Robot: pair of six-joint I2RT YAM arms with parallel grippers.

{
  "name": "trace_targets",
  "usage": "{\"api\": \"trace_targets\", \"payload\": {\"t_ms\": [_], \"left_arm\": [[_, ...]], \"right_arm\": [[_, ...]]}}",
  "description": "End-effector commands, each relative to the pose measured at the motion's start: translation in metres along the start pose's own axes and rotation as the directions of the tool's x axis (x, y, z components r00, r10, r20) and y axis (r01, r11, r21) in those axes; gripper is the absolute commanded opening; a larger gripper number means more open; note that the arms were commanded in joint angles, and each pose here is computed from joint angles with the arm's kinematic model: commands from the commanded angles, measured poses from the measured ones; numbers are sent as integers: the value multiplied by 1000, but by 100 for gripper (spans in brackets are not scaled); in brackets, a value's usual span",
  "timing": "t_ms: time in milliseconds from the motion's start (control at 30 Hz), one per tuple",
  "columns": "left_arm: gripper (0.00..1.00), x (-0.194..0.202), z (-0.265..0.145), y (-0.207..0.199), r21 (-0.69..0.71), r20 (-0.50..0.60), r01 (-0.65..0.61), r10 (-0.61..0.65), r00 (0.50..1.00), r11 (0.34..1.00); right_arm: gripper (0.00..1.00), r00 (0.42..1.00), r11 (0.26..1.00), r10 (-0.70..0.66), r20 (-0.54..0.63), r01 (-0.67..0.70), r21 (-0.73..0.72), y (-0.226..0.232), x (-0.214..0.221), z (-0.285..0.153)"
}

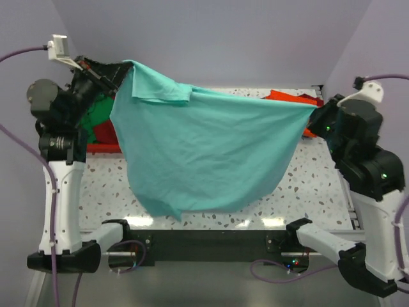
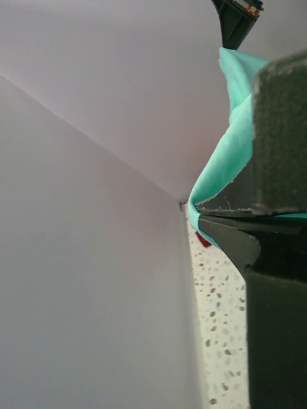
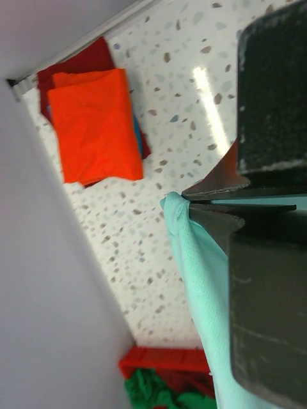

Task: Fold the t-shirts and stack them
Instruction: Flatten the tshirt out

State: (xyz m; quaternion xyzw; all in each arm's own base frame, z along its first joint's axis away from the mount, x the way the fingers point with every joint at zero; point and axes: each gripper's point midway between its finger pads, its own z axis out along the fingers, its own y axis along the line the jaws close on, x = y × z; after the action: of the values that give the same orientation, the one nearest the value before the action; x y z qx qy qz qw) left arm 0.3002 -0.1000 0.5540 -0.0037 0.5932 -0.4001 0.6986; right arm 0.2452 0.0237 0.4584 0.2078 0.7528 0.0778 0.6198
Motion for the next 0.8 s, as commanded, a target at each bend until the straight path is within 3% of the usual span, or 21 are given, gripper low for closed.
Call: {"api": "trace_targets", "payload": {"t_ms": [0, 67, 133, 200, 233, 267, 300, 333, 367, 467, 533, 667, 767], "left_arm": [[0, 104, 33, 96, -207, -235, 213, -261, 936, 955], [0, 165, 58, 132, -250, -345, 241, -319, 883, 938], [0, 201, 82, 153, -246, -408, 263, -346, 845, 933], [4, 247, 114, 191, -267, -483, 312, -406, 776, 912], [15, 239, 134, 194, -236, -477, 305, -384, 791, 922], [44, 270, 144, 226, -289, -498, 308, -417, 761, 907], [57, 277, 147, 235, -310, -515, 295, -420, 747, 904], [71, 259, 164, 231, -271, -504, 273, -377, 777, 923], [74, 266, 167, 242, -289, -507, 254, -373, 777, 923], [80, 260, 165, 234, -268, -529, 219, -334, 780, 938], [80, 268, 147, 230, -277, -556, 193, -320, 767, 941], [81, 305, 98, 227, -320, -630, 158, -334, 701, 934], [81, 342, 56, 226, -367, -692, 113, -353, 630, 923]], "right_arm": [[0, 966, 978, -75, -247, 119, 169, -18, 88, 58], [0, 944, 969, -99, -315, 163, 184, -21, 129, 92], [0, 912, 961, -91, -399, 186, 206, -30, 168, 131], [0, 903, 955, -35, -428, 157, 253, -46, 190, 164], [0, 874, 945, -25, -484, 179, 274, -52, 213, 184], [7, 867, 944, -34, -498, 192, 270, -54, 217, 196], [20, 850, 938, -47, -524, 218, 269, -55, 224, 205], [36, 837, 940, -62, -544, 232, 250, -49, 226, 218], [54, 816, 933, -93, -571, 271, 236, -50, 228, 219], [73, 799, 943, -126, -589, 280, 178, -41, 226, 219], [79, 787, 950, -134, -602, 274, 147, -40, 232, 211], [81, 758, 976, -145, -636, 215, 33, -22, 253, 184], [81, 674, 983, -147, -724, 178, -33, -10, 297, 161]]}}
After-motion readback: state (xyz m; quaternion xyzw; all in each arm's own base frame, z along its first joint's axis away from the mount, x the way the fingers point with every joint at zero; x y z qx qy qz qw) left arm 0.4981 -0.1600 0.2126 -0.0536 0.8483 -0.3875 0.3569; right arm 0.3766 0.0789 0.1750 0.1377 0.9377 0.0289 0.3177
